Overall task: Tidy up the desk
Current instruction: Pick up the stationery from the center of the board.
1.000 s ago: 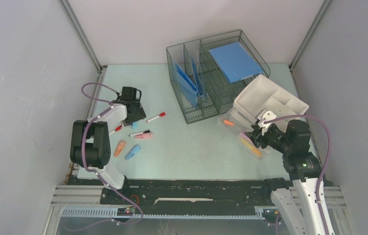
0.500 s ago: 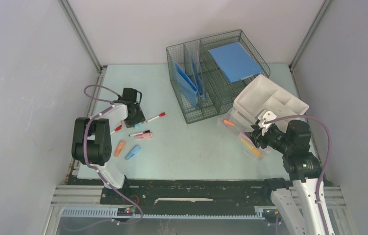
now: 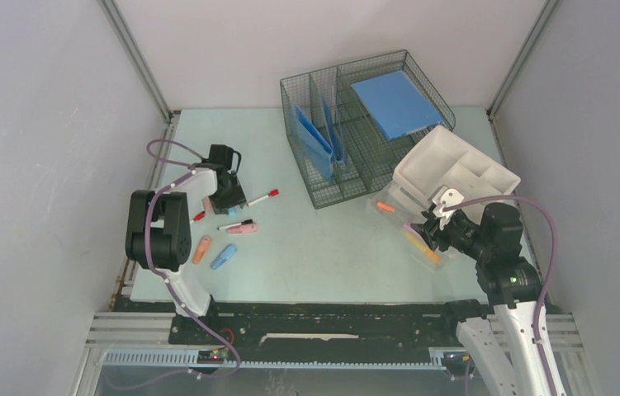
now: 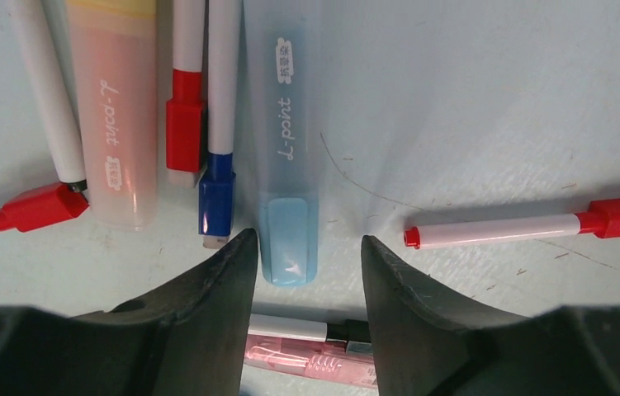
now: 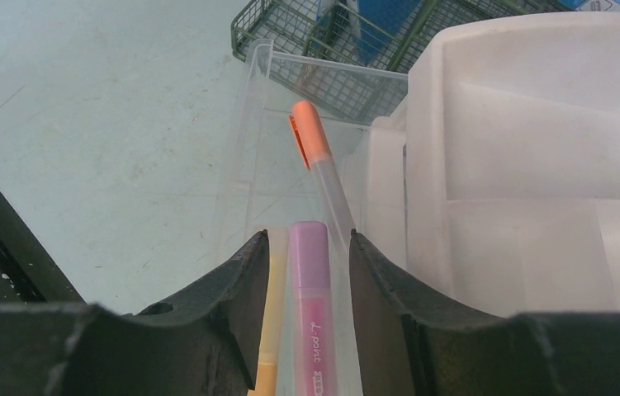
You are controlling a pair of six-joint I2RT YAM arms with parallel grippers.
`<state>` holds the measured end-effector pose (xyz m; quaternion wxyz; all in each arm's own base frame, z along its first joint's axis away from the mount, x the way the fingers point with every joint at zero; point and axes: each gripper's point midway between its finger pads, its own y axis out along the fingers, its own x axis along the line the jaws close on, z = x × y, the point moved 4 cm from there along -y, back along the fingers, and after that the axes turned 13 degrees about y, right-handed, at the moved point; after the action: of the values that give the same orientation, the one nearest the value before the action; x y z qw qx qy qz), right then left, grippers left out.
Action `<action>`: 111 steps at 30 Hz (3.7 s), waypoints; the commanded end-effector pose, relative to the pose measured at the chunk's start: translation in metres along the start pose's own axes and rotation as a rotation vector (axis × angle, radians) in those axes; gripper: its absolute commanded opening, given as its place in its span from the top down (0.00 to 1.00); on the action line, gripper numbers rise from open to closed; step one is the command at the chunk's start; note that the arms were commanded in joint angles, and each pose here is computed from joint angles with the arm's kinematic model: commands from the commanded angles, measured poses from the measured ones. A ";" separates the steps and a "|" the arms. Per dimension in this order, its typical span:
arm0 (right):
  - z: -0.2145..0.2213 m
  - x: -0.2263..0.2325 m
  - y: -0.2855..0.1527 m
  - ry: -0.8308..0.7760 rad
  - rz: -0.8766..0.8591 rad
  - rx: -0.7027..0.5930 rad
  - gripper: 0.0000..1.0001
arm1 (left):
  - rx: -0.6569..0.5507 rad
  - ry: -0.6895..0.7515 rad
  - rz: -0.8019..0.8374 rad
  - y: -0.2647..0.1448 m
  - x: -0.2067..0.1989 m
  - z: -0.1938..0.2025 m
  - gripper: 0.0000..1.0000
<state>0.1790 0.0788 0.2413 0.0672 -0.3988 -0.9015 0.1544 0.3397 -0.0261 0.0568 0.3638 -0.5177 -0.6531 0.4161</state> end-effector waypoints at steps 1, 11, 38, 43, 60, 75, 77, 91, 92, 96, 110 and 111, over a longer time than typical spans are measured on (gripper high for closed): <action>-0.020 0.000 -0.007 -0.052 0.014 -0.053 0.52 | 0.010 0.029 -0.028 -0.003 0.002 -0.010 0.45; -0.022 0.003 -0.011 -0.064 0.012 -0.069 0.52 | 0.031 0.049 -0.037 -0.002 0.001 -0.017 0.53; -0.023 0.015 -0.013 -0.089 -0.054 -0.085 0.52 | -0.130 0.083 -0.004 -0.038 -0.012 -0.018 0.98; -0.023 0.021 -0.013 -0.092 -0.087 -0.089 0.51 | -0.246 0.090 0.137 -0.067 -0.027 -0.008 0.99; -0.021 0.063 -0.018 -0.069 -0.385 -0.115 0.51 | -0.747 0.231 1.019 -0.196 -0.137 0.093 1.00; -0.024 0.088 -0.025 0.022 -0.580 -0.126 0.46 | -0.932 0.339 1.154 -0.275 -0.211 0.158 1.00; -0.024 0.090 -0.026 0.044 -0.600 -0.122 0.44 | -0.945 0.358 1.126 -0.281 -0.224 0.164 1.00; -0.040 0.086 -0.021 0.256 -0.541 -0.179 0.38 | -1.026 0.437 0.994 -0.308 -0.288 0.193 1.00; -0.043 0.085 -0.020 0.273 -0.524 -0.186 0.37 | -1.029 0.438 0.996 -0.309 -0.291 0.195 1.00; -0.045 0.081 -0.016 0.344 -0.497 -0.184 0.36 | -1.041 0.440 0.983 -0.313 -0.298 0.197 1.00; -0.044 0.065 -0.001 0.476 -0.370 -0.187 0.37 | -1.066 0.423 0.982 -0.323 -0.310 0.205 1.00; -0.043 0.066 0.000 0.485 -0.376 -0.181 0.37 | -1.067 0.423 0.982 -0.324 -0.310 0.206 1.00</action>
<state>0.1408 0.1356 0.2794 0.2592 -0.2477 -0.9331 -0.0293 0.0922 -0.3962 0.2320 -0.0046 -0.9316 -0.3604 0.0466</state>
